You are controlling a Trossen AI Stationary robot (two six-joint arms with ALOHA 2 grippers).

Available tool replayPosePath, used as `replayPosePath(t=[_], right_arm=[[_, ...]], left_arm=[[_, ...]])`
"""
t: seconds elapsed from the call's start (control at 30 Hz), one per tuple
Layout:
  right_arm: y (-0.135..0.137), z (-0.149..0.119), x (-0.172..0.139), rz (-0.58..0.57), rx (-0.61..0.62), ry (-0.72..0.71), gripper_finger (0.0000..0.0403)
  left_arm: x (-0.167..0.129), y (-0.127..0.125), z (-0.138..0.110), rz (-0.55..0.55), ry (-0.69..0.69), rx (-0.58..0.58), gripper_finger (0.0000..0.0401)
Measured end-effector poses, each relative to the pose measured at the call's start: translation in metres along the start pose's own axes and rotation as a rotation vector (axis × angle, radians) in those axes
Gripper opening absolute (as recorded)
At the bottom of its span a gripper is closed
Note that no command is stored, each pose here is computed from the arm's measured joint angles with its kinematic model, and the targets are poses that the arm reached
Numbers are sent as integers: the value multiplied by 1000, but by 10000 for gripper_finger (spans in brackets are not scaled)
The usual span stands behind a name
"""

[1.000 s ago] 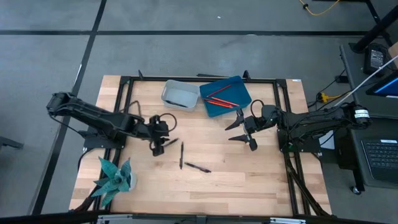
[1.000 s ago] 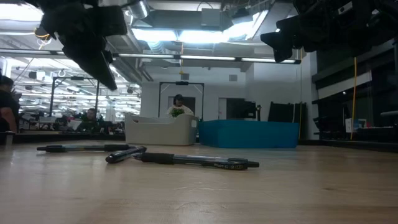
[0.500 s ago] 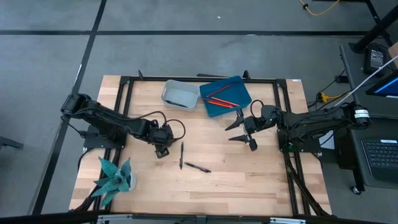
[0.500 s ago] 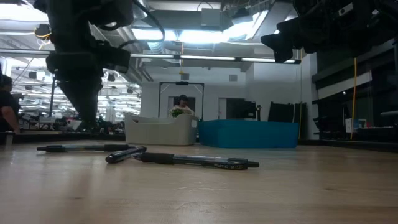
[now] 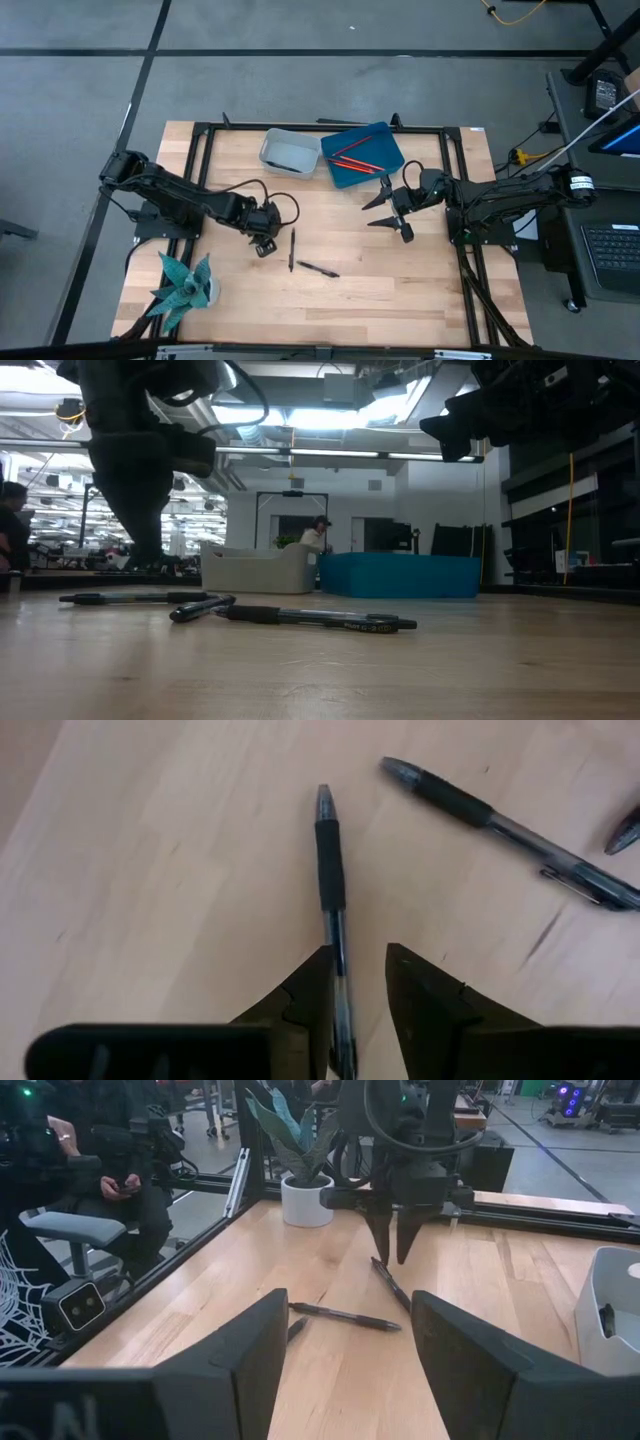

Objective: Sort pens & pencils
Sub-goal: Put the black pen into the gray bin

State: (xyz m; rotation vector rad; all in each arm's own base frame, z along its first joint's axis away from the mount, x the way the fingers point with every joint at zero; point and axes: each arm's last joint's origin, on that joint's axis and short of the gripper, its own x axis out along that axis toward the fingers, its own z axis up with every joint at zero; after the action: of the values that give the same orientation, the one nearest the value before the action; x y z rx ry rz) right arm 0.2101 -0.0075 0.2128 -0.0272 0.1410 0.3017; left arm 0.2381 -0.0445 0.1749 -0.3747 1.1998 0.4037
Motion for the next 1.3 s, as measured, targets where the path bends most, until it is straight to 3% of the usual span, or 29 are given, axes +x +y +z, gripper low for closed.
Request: replayPosePath(t=[0.6,0.93,1.3], right_arm=[[0,-1,0,0,1,6,213],[0,-1,0,1,2,6,213],[0,-1,0,1,4,6,213]], left_arm=[[46,-7,-6,66,175,28,87],[49,-7,-6,70,184,40,85],[49,-7,-6,54,185,127,18]])
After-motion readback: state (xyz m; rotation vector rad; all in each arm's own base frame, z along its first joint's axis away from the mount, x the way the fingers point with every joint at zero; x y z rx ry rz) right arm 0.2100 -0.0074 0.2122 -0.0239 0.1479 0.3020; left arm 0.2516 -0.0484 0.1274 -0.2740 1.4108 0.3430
